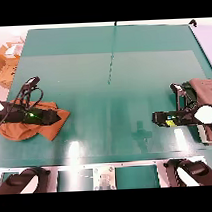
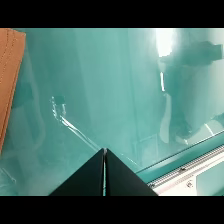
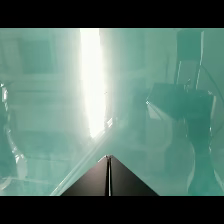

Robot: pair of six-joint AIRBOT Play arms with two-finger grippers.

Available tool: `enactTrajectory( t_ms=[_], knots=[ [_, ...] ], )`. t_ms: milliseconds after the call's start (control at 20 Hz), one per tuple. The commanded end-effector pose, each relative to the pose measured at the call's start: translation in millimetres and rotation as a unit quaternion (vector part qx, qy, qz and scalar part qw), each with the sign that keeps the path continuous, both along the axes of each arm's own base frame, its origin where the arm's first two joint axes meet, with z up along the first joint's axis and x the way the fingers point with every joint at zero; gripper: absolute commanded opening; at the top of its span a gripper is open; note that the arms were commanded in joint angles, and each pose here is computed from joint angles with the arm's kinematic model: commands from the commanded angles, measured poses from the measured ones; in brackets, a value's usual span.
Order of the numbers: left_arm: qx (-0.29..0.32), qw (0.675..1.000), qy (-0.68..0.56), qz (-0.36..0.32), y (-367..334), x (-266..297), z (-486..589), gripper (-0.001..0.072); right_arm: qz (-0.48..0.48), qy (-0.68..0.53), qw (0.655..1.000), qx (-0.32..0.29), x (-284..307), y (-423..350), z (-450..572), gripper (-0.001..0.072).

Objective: Fold the shirts.

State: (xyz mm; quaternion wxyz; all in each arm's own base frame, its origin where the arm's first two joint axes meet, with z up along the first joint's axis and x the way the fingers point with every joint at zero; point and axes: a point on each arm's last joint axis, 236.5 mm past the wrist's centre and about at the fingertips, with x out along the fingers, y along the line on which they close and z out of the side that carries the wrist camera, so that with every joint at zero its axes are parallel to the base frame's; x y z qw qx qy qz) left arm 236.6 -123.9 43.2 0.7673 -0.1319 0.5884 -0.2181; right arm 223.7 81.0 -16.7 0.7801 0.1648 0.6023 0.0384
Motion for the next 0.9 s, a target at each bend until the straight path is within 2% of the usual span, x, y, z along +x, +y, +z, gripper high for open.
enactTrajectory(
  t_ms=[0,650,850],
  knots=[
    [0.0,1.0,0.0,0.0,0,0,0,0.0022,0.0,0.0,1.0,0.0,0,0,0,0.0014],
    [0.0,1.0,0.0,0.0,0,0,0,0.0022,0.0,0.0,1.0,0.0,0,0,0,0.0014],
    [-0.006,0.999,-0.04,0.023,0,21,6,0.0022,0.0,0.0,1.0,0.0,0,0,0,0.0013]
  ],
)
